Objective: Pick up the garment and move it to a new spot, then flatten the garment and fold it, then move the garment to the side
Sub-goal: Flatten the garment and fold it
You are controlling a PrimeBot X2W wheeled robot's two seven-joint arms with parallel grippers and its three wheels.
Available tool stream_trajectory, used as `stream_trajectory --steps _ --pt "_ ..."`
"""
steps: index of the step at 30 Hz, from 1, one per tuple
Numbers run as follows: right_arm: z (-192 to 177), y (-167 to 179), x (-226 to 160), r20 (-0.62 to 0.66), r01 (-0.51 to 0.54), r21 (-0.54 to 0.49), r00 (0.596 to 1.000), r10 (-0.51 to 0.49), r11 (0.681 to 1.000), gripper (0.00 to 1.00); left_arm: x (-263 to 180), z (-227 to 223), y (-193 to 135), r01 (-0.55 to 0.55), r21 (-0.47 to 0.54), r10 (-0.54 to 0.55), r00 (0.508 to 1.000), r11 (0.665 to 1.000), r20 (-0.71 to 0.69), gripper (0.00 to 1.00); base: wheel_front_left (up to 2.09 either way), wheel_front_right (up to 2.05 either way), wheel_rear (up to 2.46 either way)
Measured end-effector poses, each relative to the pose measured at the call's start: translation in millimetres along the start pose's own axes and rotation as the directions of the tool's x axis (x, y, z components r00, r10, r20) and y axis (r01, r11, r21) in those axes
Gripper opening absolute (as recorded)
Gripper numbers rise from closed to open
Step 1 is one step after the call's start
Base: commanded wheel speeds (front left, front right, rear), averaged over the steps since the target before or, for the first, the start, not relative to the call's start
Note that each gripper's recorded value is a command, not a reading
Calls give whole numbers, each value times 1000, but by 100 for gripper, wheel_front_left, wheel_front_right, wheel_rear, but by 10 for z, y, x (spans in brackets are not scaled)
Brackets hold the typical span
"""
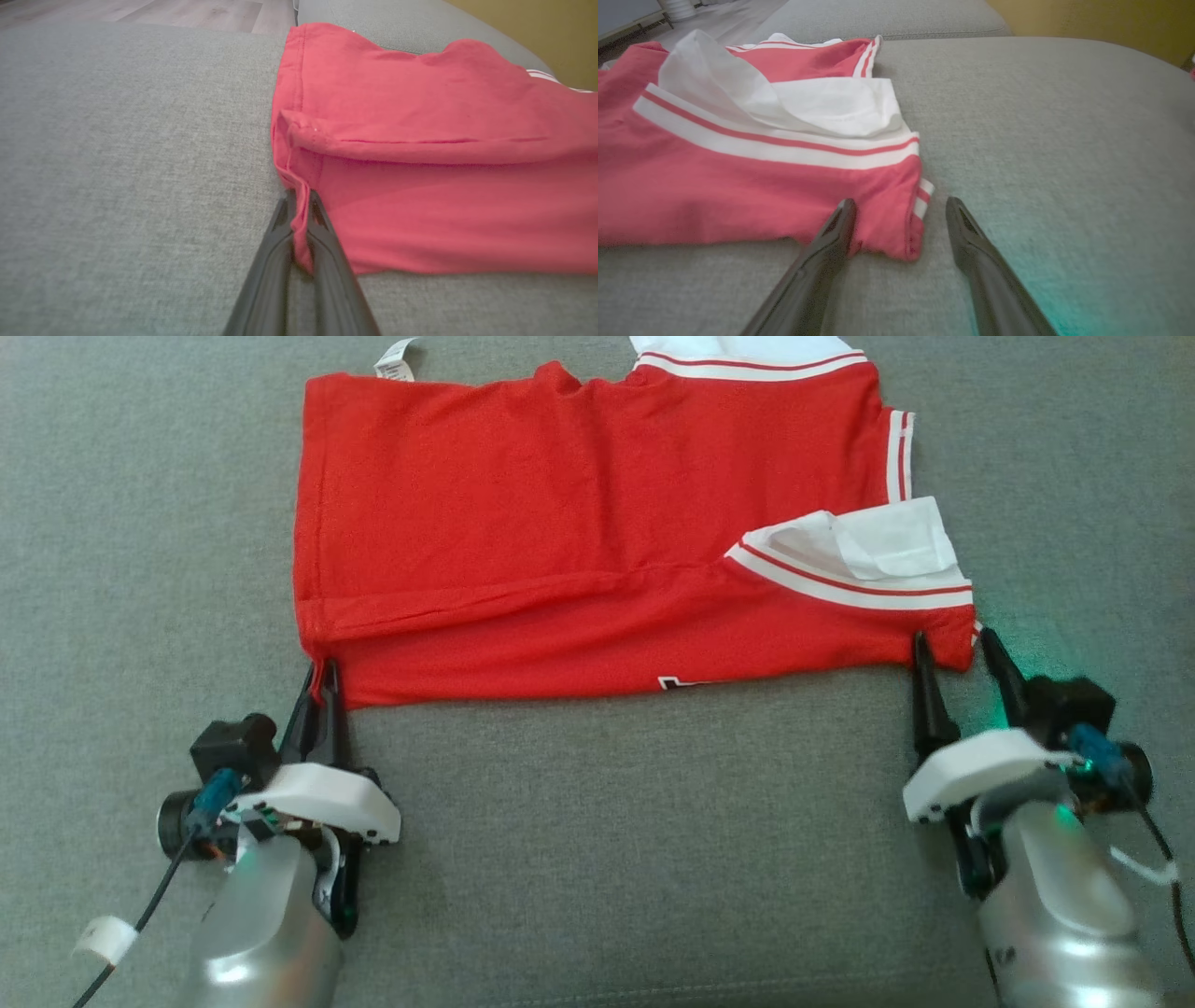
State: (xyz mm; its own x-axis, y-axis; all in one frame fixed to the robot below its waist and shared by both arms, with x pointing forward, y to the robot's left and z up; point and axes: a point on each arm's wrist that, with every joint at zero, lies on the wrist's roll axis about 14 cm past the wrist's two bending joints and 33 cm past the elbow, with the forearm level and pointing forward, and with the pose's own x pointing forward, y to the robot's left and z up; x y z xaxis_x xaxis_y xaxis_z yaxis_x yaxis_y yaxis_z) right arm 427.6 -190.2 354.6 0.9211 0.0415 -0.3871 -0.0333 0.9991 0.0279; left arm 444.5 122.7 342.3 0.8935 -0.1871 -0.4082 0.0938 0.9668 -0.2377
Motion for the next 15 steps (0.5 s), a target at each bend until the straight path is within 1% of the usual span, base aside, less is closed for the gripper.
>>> stream_trajectory --steps 1,5,11,13,15 --pt "8 14 29 -2 -4 8 1000 4 1000 0 -1 5 0 0 -3 0 1000 1000 2 0 0 0 0" --pt "77 135 111 9 -41 24 999 40 999 0 -10 57 -13 5 -4 -5 1000 1000 19 0 0 0 0" --pt "220 149 75 54 -40 77 998 35 996 0 -76 238 -129 33 -8 -32 996 999 78 0 0 0 0" --pt "343 170 69 90 -46 112 995 36 993 0 -109 423 -220 54 -1 -53 989 999 140 0 0 0 0" --pt "463 210 60 121 -59 139 992 42 989 0 -143 752 -284 66 24 -70 969 998 237 0 0 0 0"
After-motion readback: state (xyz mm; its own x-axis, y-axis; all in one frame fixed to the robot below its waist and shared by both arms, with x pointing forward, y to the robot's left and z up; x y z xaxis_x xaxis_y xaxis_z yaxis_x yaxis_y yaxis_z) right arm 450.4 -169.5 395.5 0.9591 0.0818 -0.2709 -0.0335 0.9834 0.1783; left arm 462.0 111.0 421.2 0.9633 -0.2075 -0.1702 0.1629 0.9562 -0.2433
